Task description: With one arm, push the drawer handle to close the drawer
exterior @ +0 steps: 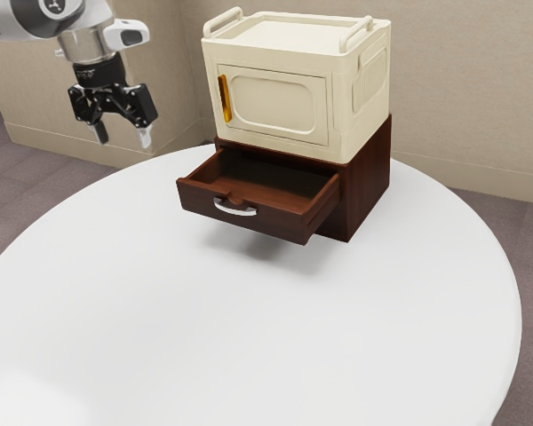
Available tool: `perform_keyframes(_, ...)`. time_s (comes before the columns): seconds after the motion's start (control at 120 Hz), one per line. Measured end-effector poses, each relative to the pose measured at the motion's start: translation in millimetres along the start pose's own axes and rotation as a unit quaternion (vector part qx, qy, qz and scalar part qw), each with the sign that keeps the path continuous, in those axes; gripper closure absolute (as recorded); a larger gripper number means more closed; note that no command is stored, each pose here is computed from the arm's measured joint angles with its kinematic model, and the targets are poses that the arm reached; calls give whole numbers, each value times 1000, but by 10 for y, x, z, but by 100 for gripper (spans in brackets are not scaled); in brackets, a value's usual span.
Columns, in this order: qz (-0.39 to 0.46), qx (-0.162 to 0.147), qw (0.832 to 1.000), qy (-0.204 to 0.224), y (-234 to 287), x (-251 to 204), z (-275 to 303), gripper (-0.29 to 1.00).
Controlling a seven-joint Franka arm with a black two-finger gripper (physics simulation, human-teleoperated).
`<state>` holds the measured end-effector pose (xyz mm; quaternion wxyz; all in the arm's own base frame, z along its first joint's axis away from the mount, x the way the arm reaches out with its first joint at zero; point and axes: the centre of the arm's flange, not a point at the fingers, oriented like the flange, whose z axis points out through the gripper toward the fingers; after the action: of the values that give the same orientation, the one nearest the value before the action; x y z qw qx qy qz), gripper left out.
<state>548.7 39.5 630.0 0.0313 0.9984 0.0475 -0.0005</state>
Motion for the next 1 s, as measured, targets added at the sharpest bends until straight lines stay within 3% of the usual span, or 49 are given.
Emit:
perform_keyframes(0.083, -7, -1, 1000, -2, -71, -87, 20, 0)
perform_keyframes(0.308, 39, 3, 999, 5, 321, -1584, 233, 0)
perform_keyframes(0.417, 38, 7, 999, -3, 298, -1921, 689, 0)
perform_keyframes(0.533, 44, 17, 999, -15, 383, -1846, 1103, 6)
perform_keyframes(0.767, 55, 28, 998, -33, 557, -1379, 1797, 43)
perform_keyframes(1.0, 55, 22, 998, 2, 753, -731, 1896, 54)
